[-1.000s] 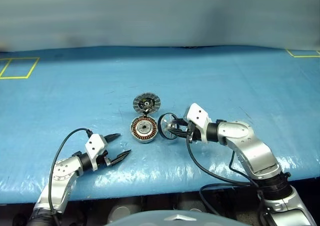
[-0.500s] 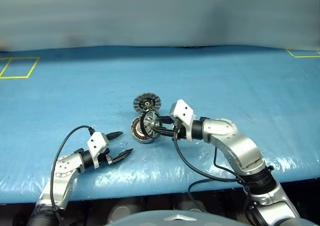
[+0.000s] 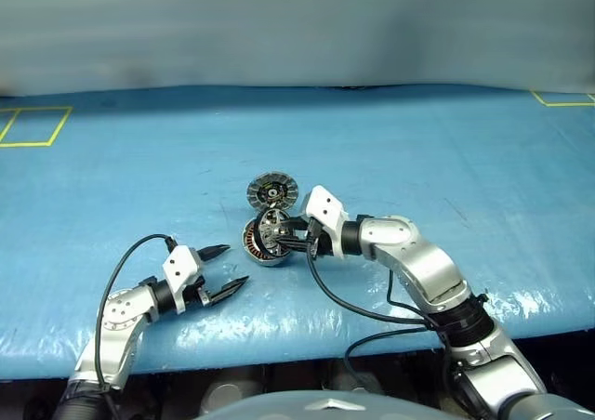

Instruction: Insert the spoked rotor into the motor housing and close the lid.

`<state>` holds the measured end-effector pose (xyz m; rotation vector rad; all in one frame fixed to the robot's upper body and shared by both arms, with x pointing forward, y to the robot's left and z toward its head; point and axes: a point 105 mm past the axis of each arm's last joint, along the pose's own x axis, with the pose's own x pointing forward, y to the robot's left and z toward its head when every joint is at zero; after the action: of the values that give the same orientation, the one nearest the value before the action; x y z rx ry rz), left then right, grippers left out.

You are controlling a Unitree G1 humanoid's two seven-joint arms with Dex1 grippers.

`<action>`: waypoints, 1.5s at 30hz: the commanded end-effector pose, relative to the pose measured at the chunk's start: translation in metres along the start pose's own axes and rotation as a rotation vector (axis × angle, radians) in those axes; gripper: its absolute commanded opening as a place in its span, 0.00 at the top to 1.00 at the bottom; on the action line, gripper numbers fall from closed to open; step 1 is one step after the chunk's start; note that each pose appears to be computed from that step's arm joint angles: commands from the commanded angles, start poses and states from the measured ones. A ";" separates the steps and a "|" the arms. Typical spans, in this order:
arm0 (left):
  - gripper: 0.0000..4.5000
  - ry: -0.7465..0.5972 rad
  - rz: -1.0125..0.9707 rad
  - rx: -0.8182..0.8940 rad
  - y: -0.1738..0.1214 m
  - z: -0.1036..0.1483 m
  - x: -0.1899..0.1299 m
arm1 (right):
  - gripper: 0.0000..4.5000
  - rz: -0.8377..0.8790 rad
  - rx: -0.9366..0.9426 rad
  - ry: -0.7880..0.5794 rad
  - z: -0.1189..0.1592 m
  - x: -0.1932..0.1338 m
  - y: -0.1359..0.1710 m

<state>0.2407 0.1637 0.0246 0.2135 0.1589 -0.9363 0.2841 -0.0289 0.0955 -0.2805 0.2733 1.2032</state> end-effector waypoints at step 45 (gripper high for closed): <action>0.10 -0.019 0.022 0.019 0.000 0.005 -0.001 | 0.86 -0.053 -0.030 0.099 -0.023 0.021 0.002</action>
<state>0.2391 0.1649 0.0215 0.2059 0.1676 -0.9146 0.2950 -0.0212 0.0735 -0.3604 0.3159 1.1258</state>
